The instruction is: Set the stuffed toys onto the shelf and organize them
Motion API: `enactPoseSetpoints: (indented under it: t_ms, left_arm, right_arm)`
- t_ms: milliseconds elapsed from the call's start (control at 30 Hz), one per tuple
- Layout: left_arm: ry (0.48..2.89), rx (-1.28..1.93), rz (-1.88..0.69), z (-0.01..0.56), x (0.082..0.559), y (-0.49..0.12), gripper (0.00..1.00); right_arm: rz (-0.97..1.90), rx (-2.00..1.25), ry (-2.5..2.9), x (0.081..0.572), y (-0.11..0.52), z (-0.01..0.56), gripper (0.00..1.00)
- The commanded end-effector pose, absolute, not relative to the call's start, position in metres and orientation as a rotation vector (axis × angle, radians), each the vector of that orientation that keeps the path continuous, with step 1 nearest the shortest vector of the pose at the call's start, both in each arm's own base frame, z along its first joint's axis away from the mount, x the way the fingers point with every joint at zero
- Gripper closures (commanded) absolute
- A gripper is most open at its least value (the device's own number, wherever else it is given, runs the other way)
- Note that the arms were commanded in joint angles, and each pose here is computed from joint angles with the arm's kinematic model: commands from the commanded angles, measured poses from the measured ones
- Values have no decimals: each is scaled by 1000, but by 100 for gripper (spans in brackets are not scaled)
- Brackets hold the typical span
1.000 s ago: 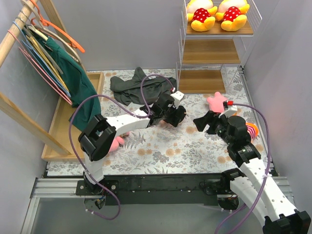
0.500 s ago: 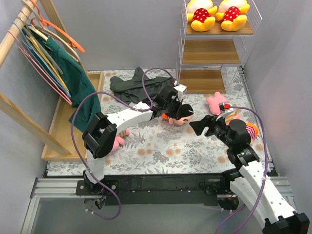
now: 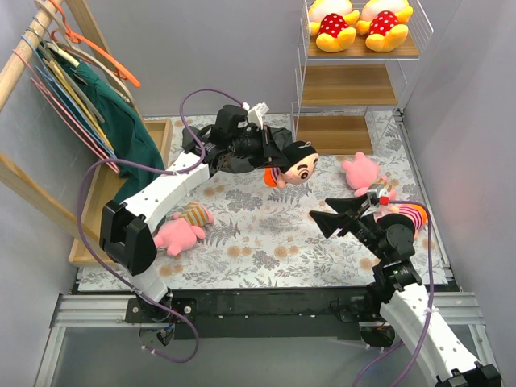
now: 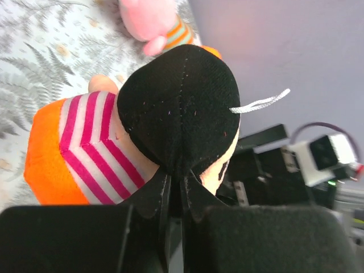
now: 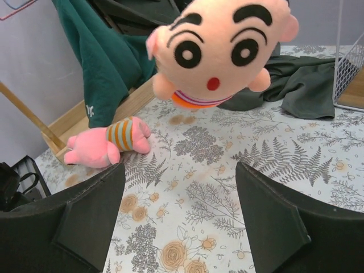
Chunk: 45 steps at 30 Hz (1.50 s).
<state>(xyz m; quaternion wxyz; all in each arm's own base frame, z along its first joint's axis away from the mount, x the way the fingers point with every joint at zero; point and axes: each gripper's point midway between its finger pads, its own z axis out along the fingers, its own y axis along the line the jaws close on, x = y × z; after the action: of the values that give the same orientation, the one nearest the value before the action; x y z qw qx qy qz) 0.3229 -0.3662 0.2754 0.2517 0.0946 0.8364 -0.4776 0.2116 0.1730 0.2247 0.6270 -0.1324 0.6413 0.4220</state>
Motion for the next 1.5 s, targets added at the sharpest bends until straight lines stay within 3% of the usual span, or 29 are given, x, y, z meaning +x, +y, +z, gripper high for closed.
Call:
enactPoseSetpoints:
  t_ms: [0, 167, 367, 1167, 1233, 1333, 1367, 1433, 1467]
  left_arm:
    - [2208, 296, -1604, 325, 280, -375, 100]
    - [2192, 265, -1853, 347, 254, -378, 100]
    - [2086, 212, -2014, 377, 245, -376, 100]
    - [1953, 67, -2244, 392, 244, -375, 100]
    - [1942, 74, -2258, 393, 243, -375, 100]
    - [1945, 75, -2258, 392, 245, -376, 100]
    - [1952, 73, -2259, 389, 245, -377, 100]
    - [1944, 94, -2261, 389, 245, -378, 100]
    - [1950, 95, -2260, 386, 246, -379, 100]
  right_arm:
    - [1027, -303, 1295, 209, 177, 256, 16]
    - [1058, -379, 1213, 207, 186, 266, 23]
    - [1137, -358, 1120, 206, 190, 288, 20]
    - [1109, -280, 1037, 238, 193, 312, 19]
    - [1122, -281, 1033, 239, 196, 314, 25]
    - [1153, -297, 992, 234, 199, 321, 54]
    - [1159, -300, 979, 232, 199, 323, 71]
    - [1167, -301, 956, 228, 199, 325, 86]
    - [1166, -301, 950, 227, 198, 326, 98]
